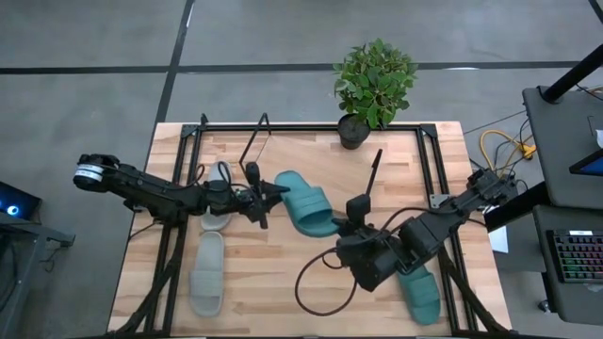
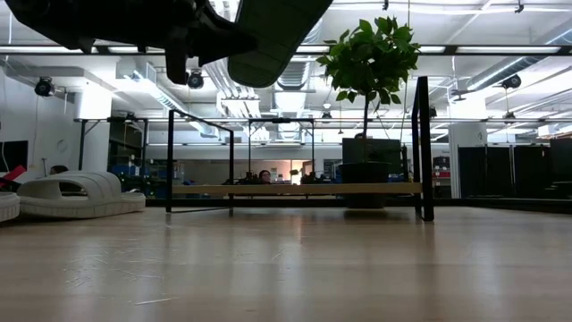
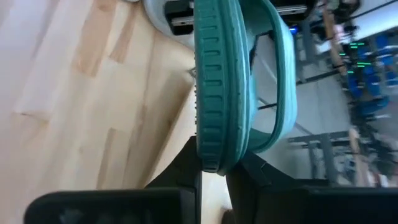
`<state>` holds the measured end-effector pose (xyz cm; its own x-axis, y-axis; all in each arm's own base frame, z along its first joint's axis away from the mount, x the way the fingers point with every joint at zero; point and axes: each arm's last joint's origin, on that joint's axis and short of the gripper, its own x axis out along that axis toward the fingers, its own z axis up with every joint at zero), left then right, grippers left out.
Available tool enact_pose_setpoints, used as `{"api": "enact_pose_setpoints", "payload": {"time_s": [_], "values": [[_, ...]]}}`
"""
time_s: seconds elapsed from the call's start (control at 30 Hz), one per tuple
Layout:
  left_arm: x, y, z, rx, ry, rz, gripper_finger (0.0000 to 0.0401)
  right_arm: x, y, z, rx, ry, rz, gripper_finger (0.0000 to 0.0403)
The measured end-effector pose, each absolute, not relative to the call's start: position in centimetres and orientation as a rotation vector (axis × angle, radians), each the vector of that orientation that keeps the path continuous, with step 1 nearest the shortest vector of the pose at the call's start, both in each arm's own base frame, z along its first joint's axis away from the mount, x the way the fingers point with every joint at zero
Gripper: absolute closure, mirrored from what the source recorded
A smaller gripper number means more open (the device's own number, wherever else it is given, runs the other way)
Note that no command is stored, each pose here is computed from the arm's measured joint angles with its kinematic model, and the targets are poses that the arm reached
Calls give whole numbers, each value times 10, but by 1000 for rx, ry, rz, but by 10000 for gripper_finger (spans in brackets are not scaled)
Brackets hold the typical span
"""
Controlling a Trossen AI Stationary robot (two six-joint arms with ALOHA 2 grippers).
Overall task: Pick and place slides into the shelf
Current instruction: Put the top green slipper on the shelf
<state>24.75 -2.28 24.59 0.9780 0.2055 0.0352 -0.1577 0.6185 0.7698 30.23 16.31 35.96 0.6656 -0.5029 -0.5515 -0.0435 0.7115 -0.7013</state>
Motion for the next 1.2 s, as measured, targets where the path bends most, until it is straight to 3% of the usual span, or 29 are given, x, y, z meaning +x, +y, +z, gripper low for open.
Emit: {"api": "enact_pose_setpoints", "payload": {"time_s": [0.1,0.3,0.43,0.8,1.2], "values": [[247,-23,247,853,52,216,337,302,162,360,-759,799,-337,365],[245,-22,253,761,18,265,209,303,160,357,-779,798,-374,365],[244,-22,250,691,43,278,157,300,157,354,-805,807,-431,365],[236,-47,263,567,70,116,142,299,147,324,-895,815,-590,365],[259,-82,268,875,193,207,142,308,136,285,-954,824,-649,365]]}}
